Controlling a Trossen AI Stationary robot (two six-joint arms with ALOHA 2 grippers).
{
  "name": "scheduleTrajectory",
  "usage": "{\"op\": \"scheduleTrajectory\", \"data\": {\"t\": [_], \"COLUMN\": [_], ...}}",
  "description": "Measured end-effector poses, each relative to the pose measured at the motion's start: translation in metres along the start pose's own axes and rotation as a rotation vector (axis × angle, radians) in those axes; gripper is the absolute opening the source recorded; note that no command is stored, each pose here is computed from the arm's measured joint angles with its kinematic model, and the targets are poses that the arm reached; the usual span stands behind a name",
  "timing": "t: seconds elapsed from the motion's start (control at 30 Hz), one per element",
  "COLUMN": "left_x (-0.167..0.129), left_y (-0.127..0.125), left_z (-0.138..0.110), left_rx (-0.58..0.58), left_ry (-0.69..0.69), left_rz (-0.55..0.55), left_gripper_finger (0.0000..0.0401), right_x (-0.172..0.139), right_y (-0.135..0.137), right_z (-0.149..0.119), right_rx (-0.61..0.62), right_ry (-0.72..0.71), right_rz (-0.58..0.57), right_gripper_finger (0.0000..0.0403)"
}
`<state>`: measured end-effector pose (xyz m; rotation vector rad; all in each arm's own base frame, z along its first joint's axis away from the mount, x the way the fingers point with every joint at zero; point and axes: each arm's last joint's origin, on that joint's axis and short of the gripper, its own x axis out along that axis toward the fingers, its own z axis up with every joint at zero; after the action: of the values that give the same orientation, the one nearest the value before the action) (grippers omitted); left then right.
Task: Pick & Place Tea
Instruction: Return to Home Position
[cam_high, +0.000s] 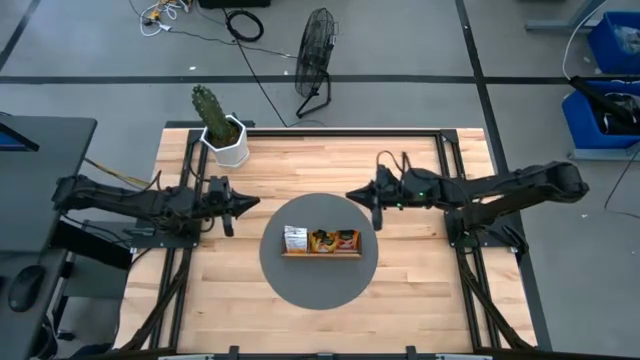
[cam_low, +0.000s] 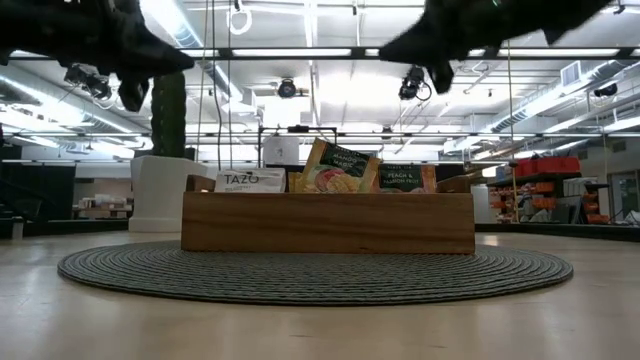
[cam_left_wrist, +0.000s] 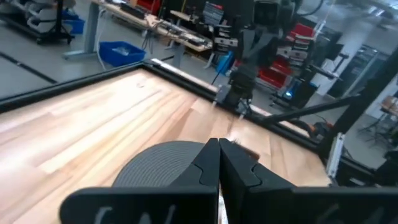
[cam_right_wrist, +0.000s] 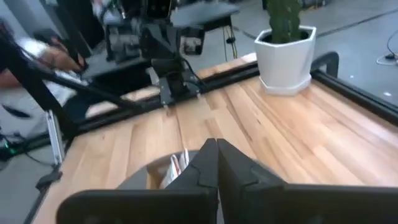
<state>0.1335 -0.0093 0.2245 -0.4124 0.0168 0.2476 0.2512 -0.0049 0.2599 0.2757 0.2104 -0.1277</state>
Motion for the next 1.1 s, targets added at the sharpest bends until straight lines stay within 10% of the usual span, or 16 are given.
{"op": "scheduleTrajectory", "data": {"t": [0.23, 0.6, 1.1], "left_x": [0.001, -0.007, -0.047], "left_y": [0.007, 0.011, 0.023], "left_z": [-0.009, -0.003, 0.006], "left_rx": [0.021, 0.128, 0.137], "left_ry": [0.066, 0.012, -0.072], "left_rz": [0.059, 0.109, 0.08], "left_gripper_finger": [0.0003, 0.0002, 0.0002], "right_x": [-0.016, -0.043, -0.089], "right_y": [-0.02, -0.027, -0.037], "right_z": [-0.067, -0.106, -0.114], "right_rx": [-0.071, -0.062, -0.112], "right_ry": [0.215, -0.037, -0.029], "right_rz": [0.006, 0.046, -0.004], "right_gripper_finger": [0.0001, 0.0, 0.0]}}
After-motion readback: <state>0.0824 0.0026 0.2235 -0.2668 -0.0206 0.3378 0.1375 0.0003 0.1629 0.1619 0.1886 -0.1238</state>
